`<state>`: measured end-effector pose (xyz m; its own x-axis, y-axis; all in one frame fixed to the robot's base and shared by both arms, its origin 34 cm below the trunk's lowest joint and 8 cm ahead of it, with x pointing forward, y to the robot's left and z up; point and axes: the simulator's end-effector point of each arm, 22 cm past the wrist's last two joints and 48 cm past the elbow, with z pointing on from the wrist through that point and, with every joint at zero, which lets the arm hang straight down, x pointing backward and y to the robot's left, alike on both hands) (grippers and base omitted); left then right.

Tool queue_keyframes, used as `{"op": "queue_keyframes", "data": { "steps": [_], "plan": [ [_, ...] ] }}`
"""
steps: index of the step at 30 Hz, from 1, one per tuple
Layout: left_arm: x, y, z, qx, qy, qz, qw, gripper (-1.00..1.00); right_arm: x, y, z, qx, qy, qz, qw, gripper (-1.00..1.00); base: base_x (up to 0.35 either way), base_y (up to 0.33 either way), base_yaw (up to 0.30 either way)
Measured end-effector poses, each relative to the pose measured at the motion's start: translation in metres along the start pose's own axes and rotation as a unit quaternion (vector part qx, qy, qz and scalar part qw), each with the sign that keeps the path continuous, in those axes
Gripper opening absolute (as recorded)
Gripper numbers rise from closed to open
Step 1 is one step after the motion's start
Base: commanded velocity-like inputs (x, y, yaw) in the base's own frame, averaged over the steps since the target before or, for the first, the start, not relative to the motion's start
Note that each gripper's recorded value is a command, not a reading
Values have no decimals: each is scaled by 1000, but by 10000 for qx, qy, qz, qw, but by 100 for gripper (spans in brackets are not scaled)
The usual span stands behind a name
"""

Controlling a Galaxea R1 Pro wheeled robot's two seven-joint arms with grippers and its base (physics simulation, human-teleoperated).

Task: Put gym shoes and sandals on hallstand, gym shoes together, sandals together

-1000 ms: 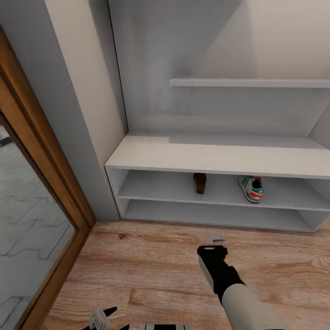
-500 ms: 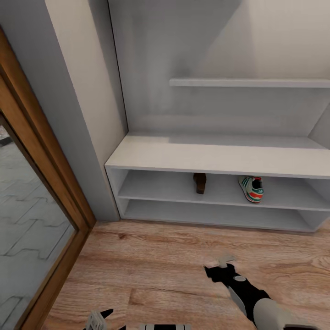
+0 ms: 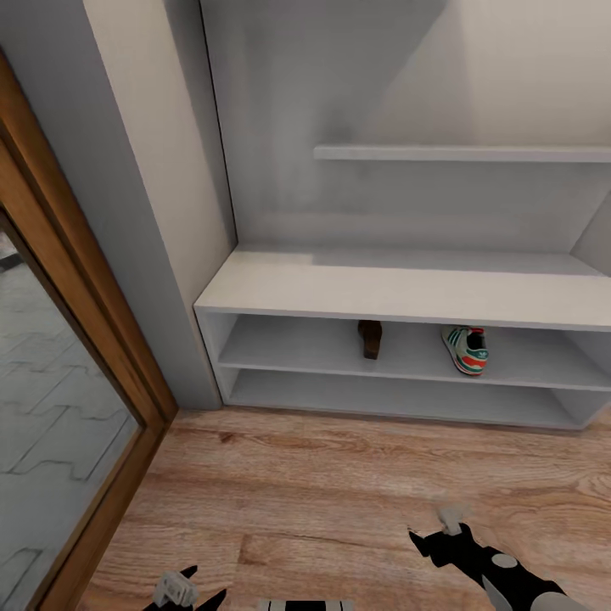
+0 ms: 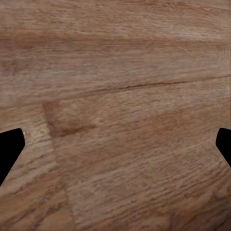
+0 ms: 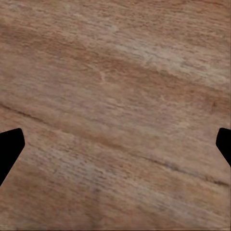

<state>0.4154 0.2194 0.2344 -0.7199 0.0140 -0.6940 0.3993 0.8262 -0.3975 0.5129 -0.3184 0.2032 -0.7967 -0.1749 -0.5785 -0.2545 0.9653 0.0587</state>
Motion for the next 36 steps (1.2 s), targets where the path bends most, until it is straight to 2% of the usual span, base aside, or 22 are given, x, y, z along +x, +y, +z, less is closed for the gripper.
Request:
{"op": "queue_keyframes", "data": {
  "steps": [8, 14, 15, 17, 24, 36],
  "plan": [
    [-1, 3, 0, -79, -21, -21, 10000, 100, 8, 0, -4, 5, -97, -66, 9999, 100, 0, 0, 0],
    [0, 4, 1, -150, -29, -44, 9999, 100, 23, 3, -7, -12, -25, -53, 10000, 100, 0, 0, 0],
    [0, 5, 1, -176, -28, -50, 9998, 100, 26, 4, -8, -20, -9, -47, 10000, 100, 0, 0, 0],
    [3, 16, 1, -438, -16, -93, 9990, 100, 40, 12, -10, -65, 84, -11, 9999, 100, 0, 0, 0],
    [6, 23, -1, -609, -3, -134, 9981, 100, 55, 14, -13, -64, 209, 64, 9997, 100, 0, 0, -10],
    [13, 22, -2, -627, 57, -181, 9979, 100, 63, 14, -15, -60, 273, 102, 9996, 100, 0, 0, -202]
  ]
}}
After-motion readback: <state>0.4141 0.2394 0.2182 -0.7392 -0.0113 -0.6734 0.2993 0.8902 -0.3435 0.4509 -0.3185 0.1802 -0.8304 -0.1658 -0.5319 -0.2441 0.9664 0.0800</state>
